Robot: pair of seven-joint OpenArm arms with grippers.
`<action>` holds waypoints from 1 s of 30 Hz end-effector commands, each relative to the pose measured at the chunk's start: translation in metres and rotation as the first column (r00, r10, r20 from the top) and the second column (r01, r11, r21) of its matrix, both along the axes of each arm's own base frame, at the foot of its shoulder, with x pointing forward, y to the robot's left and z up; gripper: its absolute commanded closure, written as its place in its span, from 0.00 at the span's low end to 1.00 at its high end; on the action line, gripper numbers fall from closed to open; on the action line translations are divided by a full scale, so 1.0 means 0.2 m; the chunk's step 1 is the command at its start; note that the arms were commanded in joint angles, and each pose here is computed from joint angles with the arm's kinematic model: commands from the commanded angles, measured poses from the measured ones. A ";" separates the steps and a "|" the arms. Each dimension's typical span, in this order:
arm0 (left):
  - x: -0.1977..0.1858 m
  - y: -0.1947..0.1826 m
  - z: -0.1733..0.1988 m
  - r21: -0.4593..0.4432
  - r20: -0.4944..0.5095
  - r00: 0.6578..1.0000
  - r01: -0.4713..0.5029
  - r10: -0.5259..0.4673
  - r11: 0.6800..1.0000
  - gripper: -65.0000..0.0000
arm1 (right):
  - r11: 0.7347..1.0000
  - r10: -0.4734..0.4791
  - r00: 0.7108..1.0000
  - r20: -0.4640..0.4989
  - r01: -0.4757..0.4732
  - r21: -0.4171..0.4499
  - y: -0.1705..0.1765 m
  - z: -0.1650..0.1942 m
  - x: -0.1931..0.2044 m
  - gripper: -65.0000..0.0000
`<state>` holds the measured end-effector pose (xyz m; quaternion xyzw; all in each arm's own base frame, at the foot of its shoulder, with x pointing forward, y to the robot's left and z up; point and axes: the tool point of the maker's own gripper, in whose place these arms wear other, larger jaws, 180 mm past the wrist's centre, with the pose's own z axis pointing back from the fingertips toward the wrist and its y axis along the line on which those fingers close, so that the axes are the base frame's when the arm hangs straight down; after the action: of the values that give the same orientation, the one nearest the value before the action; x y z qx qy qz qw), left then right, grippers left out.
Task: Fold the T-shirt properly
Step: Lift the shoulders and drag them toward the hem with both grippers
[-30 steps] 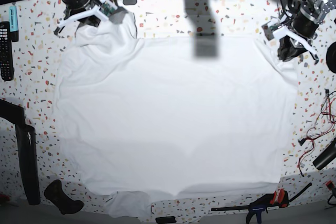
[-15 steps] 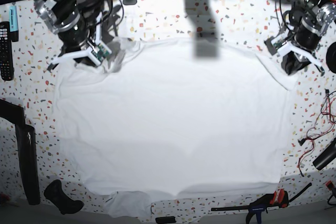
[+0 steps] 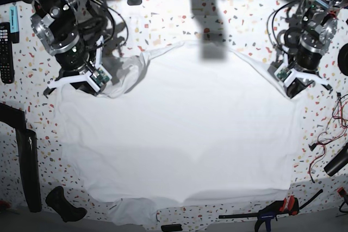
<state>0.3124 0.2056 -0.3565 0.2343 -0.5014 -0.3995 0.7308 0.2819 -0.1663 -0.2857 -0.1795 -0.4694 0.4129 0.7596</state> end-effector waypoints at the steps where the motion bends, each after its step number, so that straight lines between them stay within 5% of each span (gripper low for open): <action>1: 0.06 0.01 0.08 0.005 0.055 0.998 -0.007 0.007 1.000 1.00 | 1.000 0.011 0.998 0.057 -0.011 -0.006 0.00 0.08 0.03 1.00; 8: 0.14 -0.07 0.11 -0.187 0.048 0.995 -0.073 0.084 0.980 1.00 | 1.000 0.002 0.998 0.070 -0.001 -0.012 -0.01 0.09 0.07 1.00; 19: 0.24 0.08 0.03 -0.174 0.051 0.974 -0.211 0.223 0.962 1.00 | 0.999 -0.021 0.996 0.084 0.023 -0.026 -0.06 0.09 0.14 1.00; 30: 0.34 0.18 -0.06 -0.159 0.027 0.954 -0.289 0.297 0.944 1.00 | 0.987 -0.121 0.989 0.083 0.111 0.117 -0.13 0.09 0.41 1.00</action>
<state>0.3695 0.2356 -0.3880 0.2431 -0.4859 -0.2443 0.8032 0.3556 -0.1908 -0.2873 -0.1699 -0.4873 0.3345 0.7885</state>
